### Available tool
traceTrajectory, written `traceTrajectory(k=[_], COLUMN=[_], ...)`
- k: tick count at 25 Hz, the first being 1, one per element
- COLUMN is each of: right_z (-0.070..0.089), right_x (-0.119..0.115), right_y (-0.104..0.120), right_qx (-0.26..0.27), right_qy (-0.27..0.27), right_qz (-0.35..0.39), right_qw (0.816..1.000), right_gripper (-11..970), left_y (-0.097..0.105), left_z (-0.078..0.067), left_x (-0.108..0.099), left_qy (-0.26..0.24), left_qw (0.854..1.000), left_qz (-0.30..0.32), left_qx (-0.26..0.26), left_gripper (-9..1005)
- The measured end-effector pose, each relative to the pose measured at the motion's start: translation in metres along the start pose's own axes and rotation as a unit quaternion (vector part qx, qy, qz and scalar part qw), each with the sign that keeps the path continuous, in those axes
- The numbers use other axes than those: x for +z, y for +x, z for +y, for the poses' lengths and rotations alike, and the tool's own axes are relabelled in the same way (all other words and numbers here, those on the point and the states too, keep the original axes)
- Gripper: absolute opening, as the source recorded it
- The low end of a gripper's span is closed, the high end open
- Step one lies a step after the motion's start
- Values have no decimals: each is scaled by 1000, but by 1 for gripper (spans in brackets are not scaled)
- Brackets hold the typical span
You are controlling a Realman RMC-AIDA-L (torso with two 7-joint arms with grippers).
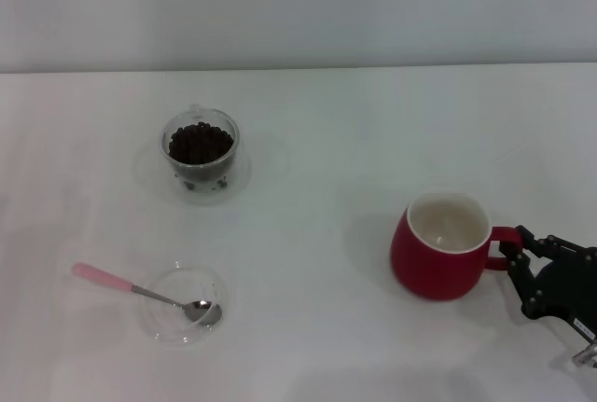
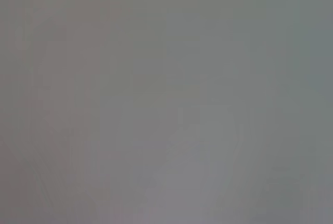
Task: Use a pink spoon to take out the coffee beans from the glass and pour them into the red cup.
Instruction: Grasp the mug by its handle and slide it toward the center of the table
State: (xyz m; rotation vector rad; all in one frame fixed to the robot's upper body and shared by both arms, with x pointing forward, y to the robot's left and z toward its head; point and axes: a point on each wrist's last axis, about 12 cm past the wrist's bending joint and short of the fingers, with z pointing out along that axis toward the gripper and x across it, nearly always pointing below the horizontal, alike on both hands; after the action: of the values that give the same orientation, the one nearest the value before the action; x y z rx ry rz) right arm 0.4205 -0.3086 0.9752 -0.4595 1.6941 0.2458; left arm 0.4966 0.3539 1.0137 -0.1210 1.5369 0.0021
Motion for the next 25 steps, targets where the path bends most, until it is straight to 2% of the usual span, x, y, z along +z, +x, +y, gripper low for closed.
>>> traceTrajectory(k=[11,20,25], right_z=[15,42,51], right_x=[10,29,37], right_y=[-9,-19,-24], right_qx=[6,-4,-5], right_qy=[-40,-80,-102], right_qz=[-29,-53,-62], right_qw=[999,995,993], right_gripper=[168,164,162], left_y=[0,-1,-1], left_z=[0,0,0], left_x=[-1,0,1], left_qy=[-1,0,0], left_qw=[1000,1000,1000], left_qz=[-1,-2,-3], left_qx=[0,1,3], left_gripper=[887,887,888])
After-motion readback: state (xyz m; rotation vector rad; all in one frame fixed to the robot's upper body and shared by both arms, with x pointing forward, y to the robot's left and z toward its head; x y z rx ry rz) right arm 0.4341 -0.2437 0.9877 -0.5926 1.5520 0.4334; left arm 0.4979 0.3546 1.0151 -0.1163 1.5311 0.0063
